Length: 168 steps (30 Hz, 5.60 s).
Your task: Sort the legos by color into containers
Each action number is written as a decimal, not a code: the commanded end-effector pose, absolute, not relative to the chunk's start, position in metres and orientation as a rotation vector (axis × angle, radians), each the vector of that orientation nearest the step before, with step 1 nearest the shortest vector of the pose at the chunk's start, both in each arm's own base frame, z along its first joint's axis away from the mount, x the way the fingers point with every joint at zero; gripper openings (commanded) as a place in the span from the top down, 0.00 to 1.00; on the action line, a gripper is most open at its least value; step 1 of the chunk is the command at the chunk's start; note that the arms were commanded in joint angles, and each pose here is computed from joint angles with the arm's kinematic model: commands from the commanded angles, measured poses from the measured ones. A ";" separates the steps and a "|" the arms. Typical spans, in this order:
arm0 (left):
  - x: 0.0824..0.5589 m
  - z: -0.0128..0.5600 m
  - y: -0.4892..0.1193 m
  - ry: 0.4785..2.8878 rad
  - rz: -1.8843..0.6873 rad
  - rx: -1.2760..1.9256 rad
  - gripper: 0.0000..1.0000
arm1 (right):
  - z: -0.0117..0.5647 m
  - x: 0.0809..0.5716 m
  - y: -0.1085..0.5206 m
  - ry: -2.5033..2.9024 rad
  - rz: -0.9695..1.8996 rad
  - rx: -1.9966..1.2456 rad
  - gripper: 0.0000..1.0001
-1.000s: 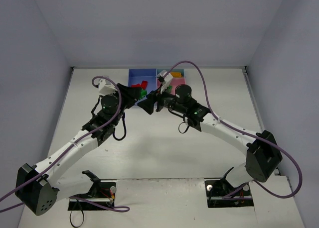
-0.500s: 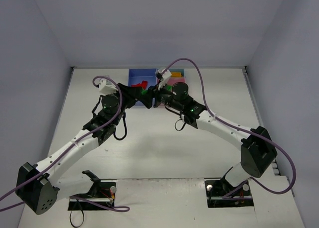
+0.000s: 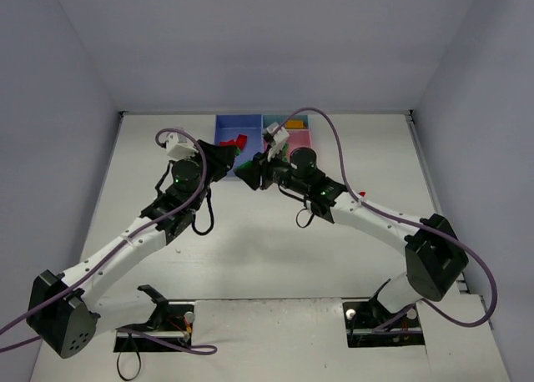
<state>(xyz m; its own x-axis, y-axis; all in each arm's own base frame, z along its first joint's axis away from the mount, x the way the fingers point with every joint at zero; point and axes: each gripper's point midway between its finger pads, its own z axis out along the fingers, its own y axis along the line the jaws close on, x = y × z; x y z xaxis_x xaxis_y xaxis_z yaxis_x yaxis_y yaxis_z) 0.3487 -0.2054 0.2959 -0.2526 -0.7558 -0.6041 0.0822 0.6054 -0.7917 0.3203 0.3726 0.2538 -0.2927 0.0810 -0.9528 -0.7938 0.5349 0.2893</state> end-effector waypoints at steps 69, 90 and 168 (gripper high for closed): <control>0.301 0.292 -0.245 1.315 -0.444 0.917 1.00 | 0.270 0.296 0.349 1.851 1.234 -0.751 0.33; 0.294 0.287 -0.247 1.310 -0.439 0.952 0.95 | 0.262 0.296 0.359 1.862 1.258 -0.764 0.94; 0.313 0.241 -0.201 1.719 -0.525 0.411 0.99 | 0.234 0.521 0.320 1.780 0.586 -0.541 0.26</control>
<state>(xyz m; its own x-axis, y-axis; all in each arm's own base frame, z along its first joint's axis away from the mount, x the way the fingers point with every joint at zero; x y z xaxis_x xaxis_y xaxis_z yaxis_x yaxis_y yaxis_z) 0.2878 -0.1811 0.1855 -0.3375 0.0608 -0.9394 0.5010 0.8564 -0.1246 0.5059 0.3593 0.1143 -0.4471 -0.2065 -0.8703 -0.6874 0.7019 0.1866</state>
